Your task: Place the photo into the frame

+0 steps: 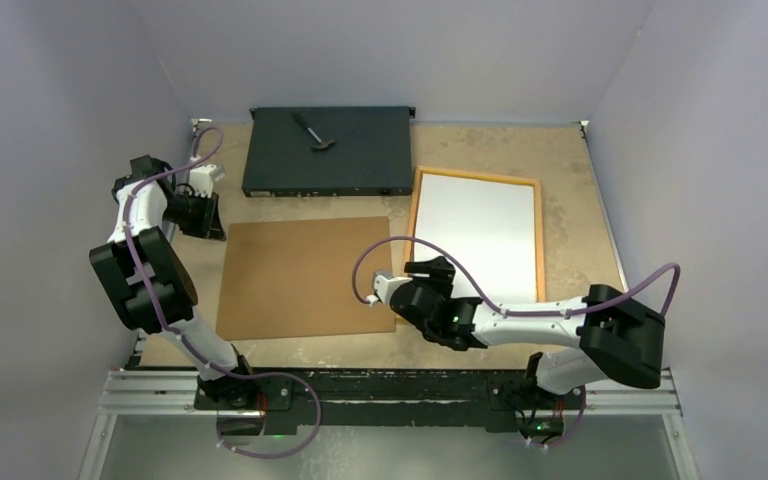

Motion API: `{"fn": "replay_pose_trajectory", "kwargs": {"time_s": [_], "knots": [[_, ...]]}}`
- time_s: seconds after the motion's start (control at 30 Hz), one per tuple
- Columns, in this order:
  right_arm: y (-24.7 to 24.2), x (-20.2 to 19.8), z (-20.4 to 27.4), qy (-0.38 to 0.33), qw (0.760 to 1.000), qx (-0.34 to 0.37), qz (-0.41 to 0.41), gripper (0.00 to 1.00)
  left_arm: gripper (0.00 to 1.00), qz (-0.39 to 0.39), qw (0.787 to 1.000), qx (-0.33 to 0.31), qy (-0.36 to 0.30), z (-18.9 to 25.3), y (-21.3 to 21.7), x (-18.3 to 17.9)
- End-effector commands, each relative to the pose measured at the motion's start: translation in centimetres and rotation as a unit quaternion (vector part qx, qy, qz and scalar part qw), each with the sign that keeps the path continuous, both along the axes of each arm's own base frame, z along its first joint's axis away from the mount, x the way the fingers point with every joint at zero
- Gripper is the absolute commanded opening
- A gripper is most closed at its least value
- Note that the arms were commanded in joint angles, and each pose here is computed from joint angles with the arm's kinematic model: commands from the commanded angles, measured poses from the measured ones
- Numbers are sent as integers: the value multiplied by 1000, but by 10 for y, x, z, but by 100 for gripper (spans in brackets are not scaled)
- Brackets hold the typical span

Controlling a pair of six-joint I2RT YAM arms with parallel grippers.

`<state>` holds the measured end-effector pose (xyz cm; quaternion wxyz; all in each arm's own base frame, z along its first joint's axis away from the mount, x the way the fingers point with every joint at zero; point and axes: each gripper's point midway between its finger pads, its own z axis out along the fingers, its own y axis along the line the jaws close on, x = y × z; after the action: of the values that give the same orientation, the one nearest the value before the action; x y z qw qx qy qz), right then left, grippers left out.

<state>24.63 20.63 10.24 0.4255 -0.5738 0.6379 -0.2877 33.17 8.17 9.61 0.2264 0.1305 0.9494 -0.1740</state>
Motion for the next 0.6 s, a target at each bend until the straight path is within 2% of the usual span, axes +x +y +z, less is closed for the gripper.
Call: {"fn": "replay_pose_trajectory", "kwargs": {"time_s": [0.0, 0.17, 0.2, 0.27, 0.57], "knots": [[0, 1, 20, 3, 998, 53, -25, 66, 10, -8, 1000, -7, -16, 7, -1, 5], [-1, -5, 25, 25, 997, 68, -31, 74, 10, -9, 1000, -8, -15, 7, -1, 5], [0, -7, 26, 34, 996, 73, -30, 79, 10, -10, 1000, -9, -15, 7, -1, 4], [1, -13, 25, 60, 995, 78, -27, 97, 10, -11, 1000, -7, -16, 8, -1, 4], [3, -29, 31, 111, 988, 107, -15, 99, 10, -13, 1000, -8, -17, 10, -2, 4]]}}
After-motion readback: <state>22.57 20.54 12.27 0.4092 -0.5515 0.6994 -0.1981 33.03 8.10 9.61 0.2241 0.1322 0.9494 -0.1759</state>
